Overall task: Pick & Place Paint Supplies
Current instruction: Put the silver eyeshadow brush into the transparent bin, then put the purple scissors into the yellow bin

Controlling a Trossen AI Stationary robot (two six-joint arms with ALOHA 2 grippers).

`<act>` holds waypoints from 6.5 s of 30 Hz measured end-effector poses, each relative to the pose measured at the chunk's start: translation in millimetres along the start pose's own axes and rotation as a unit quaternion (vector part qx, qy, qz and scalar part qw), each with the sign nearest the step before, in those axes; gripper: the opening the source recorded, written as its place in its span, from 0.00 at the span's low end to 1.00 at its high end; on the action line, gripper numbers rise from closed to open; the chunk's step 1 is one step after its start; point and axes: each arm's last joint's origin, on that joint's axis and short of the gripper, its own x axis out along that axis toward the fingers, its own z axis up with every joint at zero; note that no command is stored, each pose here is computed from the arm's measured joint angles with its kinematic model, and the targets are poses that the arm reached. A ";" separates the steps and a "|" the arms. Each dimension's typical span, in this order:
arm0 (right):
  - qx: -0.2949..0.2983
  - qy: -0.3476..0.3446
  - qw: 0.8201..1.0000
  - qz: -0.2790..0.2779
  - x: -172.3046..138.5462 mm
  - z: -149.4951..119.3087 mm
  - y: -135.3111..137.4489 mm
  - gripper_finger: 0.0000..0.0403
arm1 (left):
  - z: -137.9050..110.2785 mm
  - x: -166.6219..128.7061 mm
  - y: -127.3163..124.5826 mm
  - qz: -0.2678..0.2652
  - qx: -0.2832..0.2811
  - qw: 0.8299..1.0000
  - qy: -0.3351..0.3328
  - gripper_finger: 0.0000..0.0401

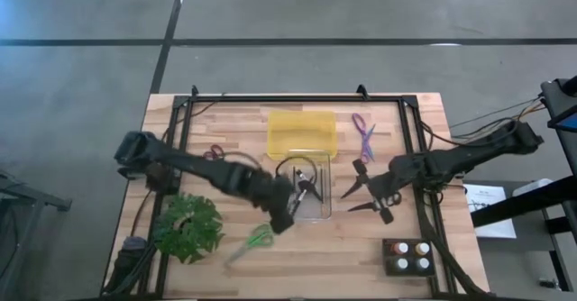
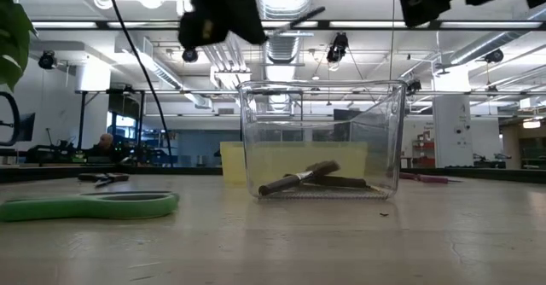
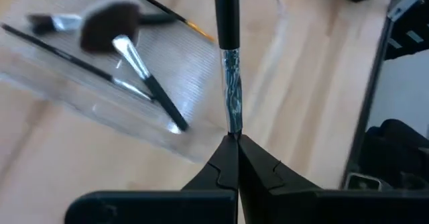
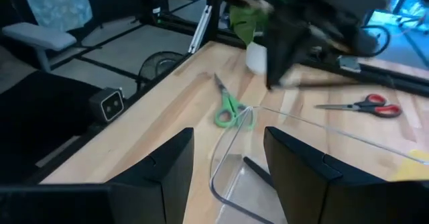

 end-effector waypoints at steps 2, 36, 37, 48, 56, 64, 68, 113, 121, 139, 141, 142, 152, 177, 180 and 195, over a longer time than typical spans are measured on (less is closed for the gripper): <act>-0.004 -0.006 1.000 -0.007 -5.9 2.0 4.6 0.45 | 13.1 2.1 15.9 0.003 0.001 1.000 0.007 0.00; 0.059 -0.012 0.978 -0.201 -21.4 -8.1 5.1 0.45 | 43.2 7.2 76.7 -0.089 0.225 0.969 -0.057 0.45; 0.084 -0.022 0.970 -0.228 -22.7 -6.0 3.5 0.45 | 43.4 -0.2 72.7 -0.100 0.247 0.962 -0.067 0.45; 0.239 -0.013 0.851 -0.467 -50.2 37.5 -34.7 0.45 | 47.5 -81.1 66.4 0.060 0.299 0.920 -0.248 0.45; 0.352 0.157 0.714 -0.584 -70.8 65.5 -76.4 0.45 | 35.4 -102.0 71.6 0.070 0.229 0.926 -0.293 0.45; 0.425 0.318 0.638 -0.558 -38.1 43.0 -132.9 0.45 | 13.2 -73.2 89.5 0.063 0.206 0.928 -0.303 0.45; 0.440 0.381 0.578 -0.572 -39.3 19.3 -157.5 0.45 | 8.1 -83.8 96.0 0.066 0.192 0.924 -0.324 0.45; 0.629 0.282 0.464 -0.556 -42.1 -128.6 -183.1 0.45 | -20.9 -105.6 107.6 0.042 0.185 0.908 -0.372 0.45; 0.625 0.304 0.441 -0.568 -38.9 -144.5 -188.7 0.45 | -22.6 -103.0 108.3 0.040 0.185 0.910 -0.369 0.45; 0.609 0.285 0.454 -0.585 -44.9 -143.6 -195.2 0.19 | -22.8 -103.0 108.0 0.037 0.177 0.911 -0.370 0.45; 0.601 0.280 0.461 -0.589 -46.4 -140.7 -195.3 0.19 | -22.7 -103.1 108.0 0.037 0.177 0.911 -0.370 0.45; 0.598 0.278 0.464 -0.591 -47.4 -138.5 -195.1 0.19 | -22.8 -103.0 108.0 0.037 0.177 0.911 -0.370 0.45; 0.558 0.223 0.531 -0.597 -51.1 -91.9 -174.4 0.13 | -23.5 -102.0 108.5 0.040 0.179 0.913 -0.364 0.45; 0.461 0.365 0.631 -0.506 -54.0 -55.0 -205.7 0.05 | -25.0 -100.6 109.9 0.049 0.190 0.915 -0.352 0.45; 0.466 0.407 0.616 -0.488 -55.1 -56.0 -221.8 0.13 | -25.3 -100.2 110.1 0.050 0.192 0.915 -0.351 0.45; 0.368 0.534 0.657 -0.385 -40.7 -91.3 -243.7 0.50 | -28.2 -96.6 112.4 0.059 0.203 0.918 -0.337 0.45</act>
